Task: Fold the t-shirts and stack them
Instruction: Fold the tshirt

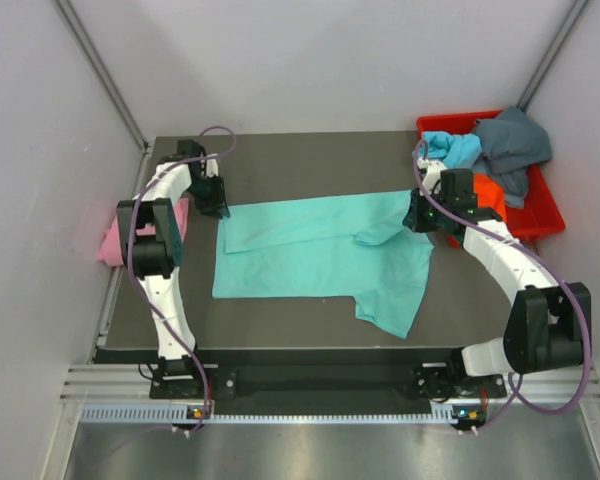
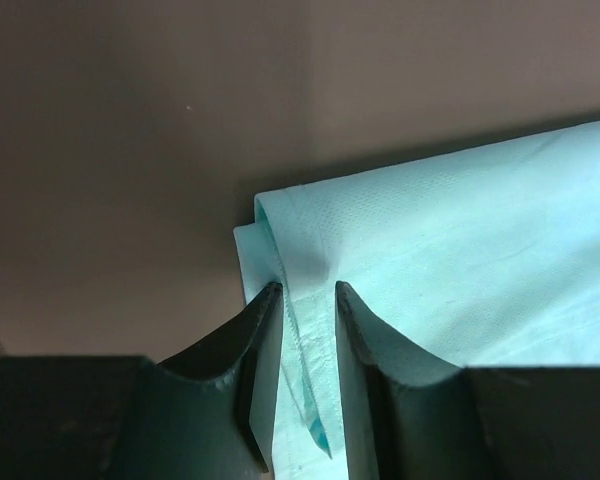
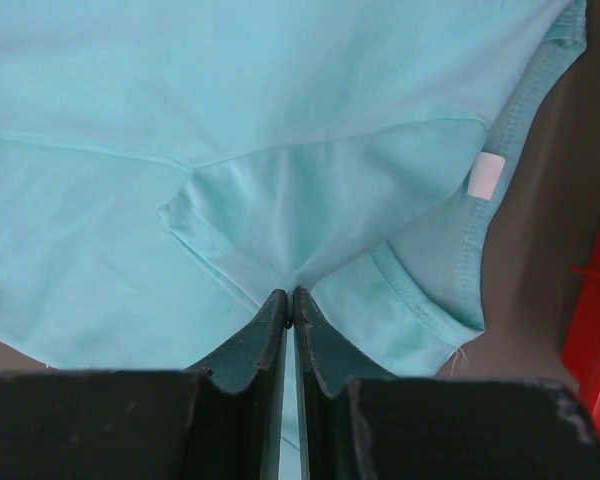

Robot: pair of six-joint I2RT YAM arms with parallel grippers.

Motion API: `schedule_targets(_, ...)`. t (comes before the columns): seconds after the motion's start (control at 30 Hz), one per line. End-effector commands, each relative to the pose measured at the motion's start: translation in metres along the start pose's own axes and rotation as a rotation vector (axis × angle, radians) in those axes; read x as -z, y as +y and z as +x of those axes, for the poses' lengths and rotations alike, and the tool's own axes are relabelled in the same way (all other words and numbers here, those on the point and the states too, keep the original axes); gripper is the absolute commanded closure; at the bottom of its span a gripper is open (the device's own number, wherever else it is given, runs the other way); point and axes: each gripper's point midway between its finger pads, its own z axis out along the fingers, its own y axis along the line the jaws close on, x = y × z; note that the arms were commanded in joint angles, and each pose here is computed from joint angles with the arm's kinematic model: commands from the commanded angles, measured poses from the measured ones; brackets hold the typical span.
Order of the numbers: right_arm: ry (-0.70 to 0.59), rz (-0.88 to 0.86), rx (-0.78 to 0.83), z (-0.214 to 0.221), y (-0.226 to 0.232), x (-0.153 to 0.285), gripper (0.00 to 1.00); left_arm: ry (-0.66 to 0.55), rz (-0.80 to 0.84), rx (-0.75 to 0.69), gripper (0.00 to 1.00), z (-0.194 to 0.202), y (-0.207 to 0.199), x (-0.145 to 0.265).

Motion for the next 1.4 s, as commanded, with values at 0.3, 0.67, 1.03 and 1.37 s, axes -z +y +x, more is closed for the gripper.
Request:
schedule_targets(0.3, -0.083, -0.01, 0.032, -0.035, 0.005, -0.004, 0.93, -0.02, 0.019, 0.024, 0.8, -0.018, 0.003, -0.012)
schedule_targets(0.67, -0.089, -0.006, 0.028, -0.037, 0.003, -0.006, 0.95, -0.11, 0.026, -0.023, 1.0, -0.056, 0.0, 0.008)
schedule_targets(1.03, -0.088, 0.001, 0.035, -0.033, 0.003, -0.003, 0.98, -0.109, 0.041, -0.03, 1.0, -0.06, -0.004, 0.012)
schedule_targets(1.37, -0.068, -0.009, 0.028, -0.021, 0.006, 0.002, 0.98, -0.112, 0.001, 0.002, 0.67, -0.031, -0.001, 0.049)
